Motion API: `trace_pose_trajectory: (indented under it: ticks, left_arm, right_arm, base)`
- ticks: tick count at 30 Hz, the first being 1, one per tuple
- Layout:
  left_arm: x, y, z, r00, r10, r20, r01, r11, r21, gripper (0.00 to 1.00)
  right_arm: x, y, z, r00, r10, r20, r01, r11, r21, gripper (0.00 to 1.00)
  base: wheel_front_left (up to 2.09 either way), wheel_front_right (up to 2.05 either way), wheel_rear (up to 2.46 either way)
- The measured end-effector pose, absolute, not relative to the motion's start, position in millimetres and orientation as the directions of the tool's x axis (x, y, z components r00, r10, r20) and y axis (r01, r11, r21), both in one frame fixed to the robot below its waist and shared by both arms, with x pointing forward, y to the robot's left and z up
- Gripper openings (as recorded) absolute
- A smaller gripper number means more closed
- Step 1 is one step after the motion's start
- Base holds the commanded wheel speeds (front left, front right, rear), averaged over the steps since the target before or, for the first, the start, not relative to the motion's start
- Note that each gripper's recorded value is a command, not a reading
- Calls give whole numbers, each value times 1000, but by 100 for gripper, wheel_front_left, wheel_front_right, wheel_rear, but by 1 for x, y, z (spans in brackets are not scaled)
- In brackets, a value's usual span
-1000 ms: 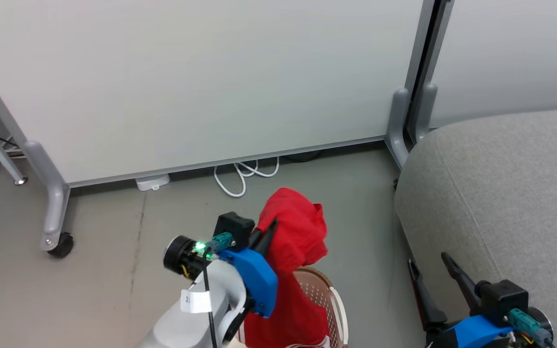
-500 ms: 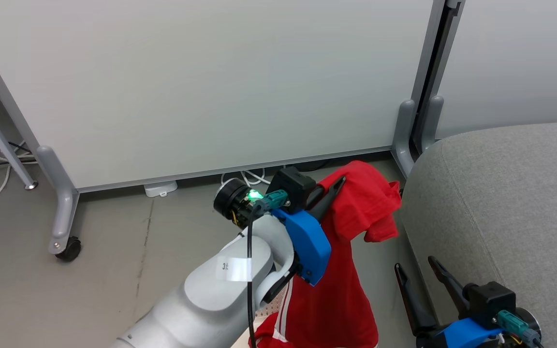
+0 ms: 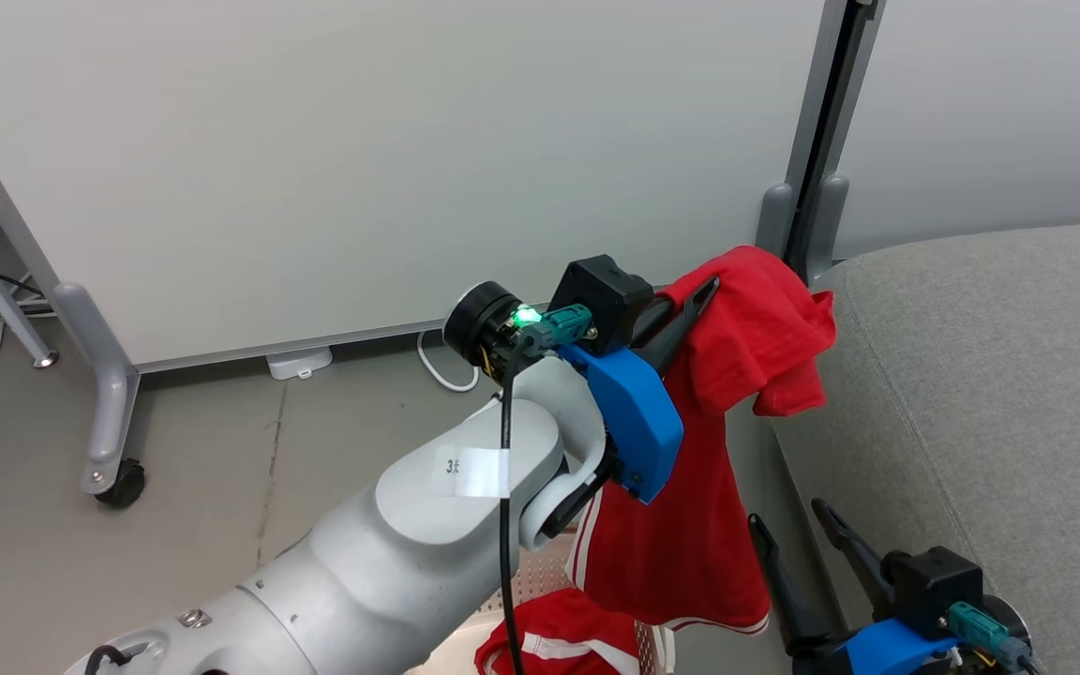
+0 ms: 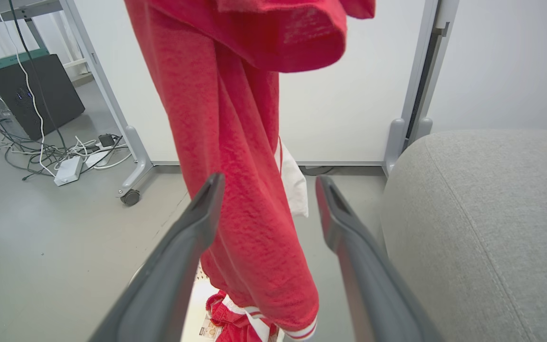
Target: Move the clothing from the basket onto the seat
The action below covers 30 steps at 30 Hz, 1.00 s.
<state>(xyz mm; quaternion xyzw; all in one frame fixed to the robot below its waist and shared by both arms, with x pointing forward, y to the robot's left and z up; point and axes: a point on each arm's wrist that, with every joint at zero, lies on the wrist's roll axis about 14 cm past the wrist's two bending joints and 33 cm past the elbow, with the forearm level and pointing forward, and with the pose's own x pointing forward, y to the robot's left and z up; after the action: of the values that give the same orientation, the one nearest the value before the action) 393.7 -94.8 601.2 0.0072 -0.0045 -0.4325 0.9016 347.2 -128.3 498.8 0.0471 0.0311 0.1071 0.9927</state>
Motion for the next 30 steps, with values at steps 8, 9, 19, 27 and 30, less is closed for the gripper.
trace_pose_trajectory:
  ticks: [8, 9, 19, 27, 30]
  left_arm:
    - [396, -93, 589, 639, -769, -22, 769, 639, -6, 0]
    - [396, -93, 588, 639, -769, -23, 769, 639, -9, 0]
    - [395, -95, 588, 632, -774, -25, 774, 633, -21, 0]
    - [393, -95, 591, 628, -778, -18, 777, 628, -29, 0]
    - [392, -95, 591, 627, -779, -16, 778, 627, -30, 0]
  right_arm:
    - [347, -126, 497, 973, 222, -56, -215, 971, 103, 100]
    - [348, -124, 497, 972, 228, -60, -221, 970, 103, 100]
    - [369, -92, 506, 944, 326, -59, -320, 943, 85, 100]
    - [390, -71, 507, 919, 387, -77, -383, 922, 59, 100]
    - [397, -67, 508, 914, 397, -82, -394, 918, 47, 100]
  base:
    - [0, 0, 0]
    - [0, 0, 0]
    - [0, 0, 0]
    - [0, 0, 0]
    - [0, 0, 0]
